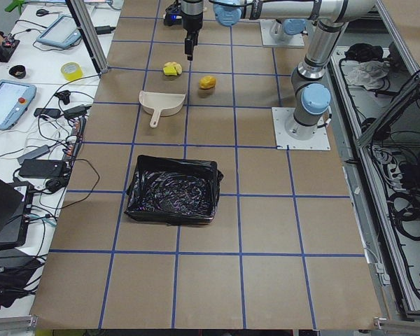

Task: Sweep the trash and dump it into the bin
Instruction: 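Grasp the white dustpan with the left gripper while the right grasps the brush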

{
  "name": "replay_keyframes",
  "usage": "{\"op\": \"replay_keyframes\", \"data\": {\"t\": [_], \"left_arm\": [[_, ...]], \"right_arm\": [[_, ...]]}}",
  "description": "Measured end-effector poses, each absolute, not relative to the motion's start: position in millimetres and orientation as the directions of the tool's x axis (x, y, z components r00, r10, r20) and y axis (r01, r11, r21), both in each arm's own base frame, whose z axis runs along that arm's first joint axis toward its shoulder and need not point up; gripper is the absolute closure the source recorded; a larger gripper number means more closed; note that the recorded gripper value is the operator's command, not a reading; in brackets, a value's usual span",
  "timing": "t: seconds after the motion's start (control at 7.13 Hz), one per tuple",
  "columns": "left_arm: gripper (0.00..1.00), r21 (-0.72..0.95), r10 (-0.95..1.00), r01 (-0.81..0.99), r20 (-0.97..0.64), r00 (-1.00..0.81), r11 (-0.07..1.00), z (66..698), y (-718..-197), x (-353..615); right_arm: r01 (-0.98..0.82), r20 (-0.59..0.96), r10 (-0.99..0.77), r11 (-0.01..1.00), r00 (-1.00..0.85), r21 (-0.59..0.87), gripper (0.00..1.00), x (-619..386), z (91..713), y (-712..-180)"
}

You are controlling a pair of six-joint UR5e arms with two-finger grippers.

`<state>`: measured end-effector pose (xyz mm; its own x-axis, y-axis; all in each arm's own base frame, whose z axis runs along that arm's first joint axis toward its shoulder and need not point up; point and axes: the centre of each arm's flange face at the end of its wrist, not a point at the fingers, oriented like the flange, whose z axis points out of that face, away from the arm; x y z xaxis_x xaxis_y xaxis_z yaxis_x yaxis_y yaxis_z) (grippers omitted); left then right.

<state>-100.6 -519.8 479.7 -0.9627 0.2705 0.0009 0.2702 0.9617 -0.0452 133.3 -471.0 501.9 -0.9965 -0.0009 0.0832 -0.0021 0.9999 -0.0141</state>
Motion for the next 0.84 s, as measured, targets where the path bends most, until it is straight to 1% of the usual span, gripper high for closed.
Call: {"op": "replay_keyframes", "data": {"t": [0.14, 0.28, 0.42, 0.56, 0.7, 0.84], "left_arm": [[0.00, -0.038, 0.381, 0.381, -0.002, -0.925, 0.924, 471, -528, -87], [0.00, -0.020, 0.523, 0.523, 0.002, -0.852, 0.852, 455, -538, -79], [0.00, -0.011, 0.663, 0.663, 0.008, -0.749, 0.749, 436, -552, -74], [0.00, -0.009, 0.812, 0.812, 0.008, -0.584, 0.584, 416, -567, -71], [0.00, -0.006, 0.920, 0.920, 0.015, -0.392, 0.392, 395, -580, -68], [0.00, -0.009, 0.979, 0.979, 0.012, -0.203, 0.203, 373, -596, -61]], "right_arm": [[0.013, 0.081, 0.013, 1.000, -0.997, 0.001, 0.00, 116, 492, -483], [0.016, 0.076, 0.015, 1.000, -0.997, 0.016, 0.00, 86, 475, -504], [-0.015, 0.075, -0.016, 1.000, -0.997, 0.017, 0.00, 55, 455, -526], [-0.074, 0.077, -0.073, 0.997, -0.994, 0.000, 0.00, 25, 435, -542], [-0.150, 0.087, -0.147, 0.988, -0.985, -0.028, 0.00, 0, 412, -551], [-0.232, 0.104, -0.226, 0.971, -0.969, -0.050, 0.00, -24, 382, -556]]}}
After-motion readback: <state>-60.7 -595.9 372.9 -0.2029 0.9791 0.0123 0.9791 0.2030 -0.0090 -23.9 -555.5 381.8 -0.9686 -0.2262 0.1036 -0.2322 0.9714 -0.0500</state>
